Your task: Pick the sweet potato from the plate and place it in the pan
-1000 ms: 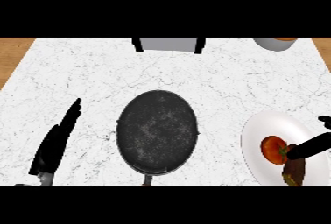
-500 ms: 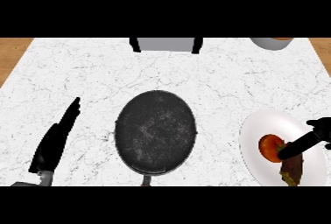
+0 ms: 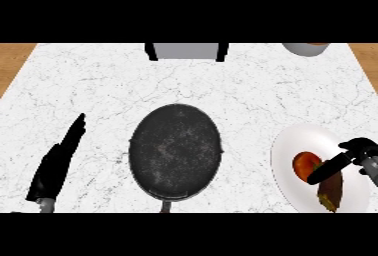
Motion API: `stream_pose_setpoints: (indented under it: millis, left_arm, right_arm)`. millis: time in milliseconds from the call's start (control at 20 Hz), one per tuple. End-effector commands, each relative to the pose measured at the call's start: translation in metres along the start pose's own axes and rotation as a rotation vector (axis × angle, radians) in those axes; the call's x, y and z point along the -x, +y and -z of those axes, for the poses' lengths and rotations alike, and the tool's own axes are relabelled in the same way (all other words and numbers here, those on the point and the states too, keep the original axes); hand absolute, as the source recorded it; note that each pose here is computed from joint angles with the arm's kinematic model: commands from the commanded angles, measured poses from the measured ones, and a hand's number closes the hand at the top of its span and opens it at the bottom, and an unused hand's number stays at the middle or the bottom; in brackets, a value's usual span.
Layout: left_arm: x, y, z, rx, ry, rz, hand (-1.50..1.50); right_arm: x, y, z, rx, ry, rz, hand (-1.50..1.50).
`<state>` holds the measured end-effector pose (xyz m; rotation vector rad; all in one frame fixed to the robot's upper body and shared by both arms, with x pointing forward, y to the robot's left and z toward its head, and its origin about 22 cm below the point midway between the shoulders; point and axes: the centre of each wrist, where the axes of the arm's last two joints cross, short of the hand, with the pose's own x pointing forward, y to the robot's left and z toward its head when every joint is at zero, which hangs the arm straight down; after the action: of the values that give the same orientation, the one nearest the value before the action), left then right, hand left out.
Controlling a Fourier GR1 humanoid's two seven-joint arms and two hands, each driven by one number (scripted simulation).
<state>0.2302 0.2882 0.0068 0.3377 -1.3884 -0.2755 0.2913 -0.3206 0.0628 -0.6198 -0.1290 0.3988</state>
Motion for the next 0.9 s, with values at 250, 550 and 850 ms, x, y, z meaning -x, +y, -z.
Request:
stream_pose_setpoints:
  millis: [250, 550, 850]
  left_arm:
    - [0.006, 0.001, -0.002, -0.005, 0.004, -0.017, 0.00]
    - [0.011, -0.010, -0.015, -0.001, 0.008, -0.021, 0.00]
    - [0.008, -0.005, -0.013, -0.025, 0.000, -0.003, 0.00]
  right_arm:
    - [-0.007, 0.021, 0.012, -0.011, 0.206, -0.011, -1.50]
    - [0.000, 0.031, 0.021, -0.002, 0.210, -0.007, -1.50]
    - [-0.002, 0.036, 0.024, 0.027, 0.143, 0.066, 1.50]
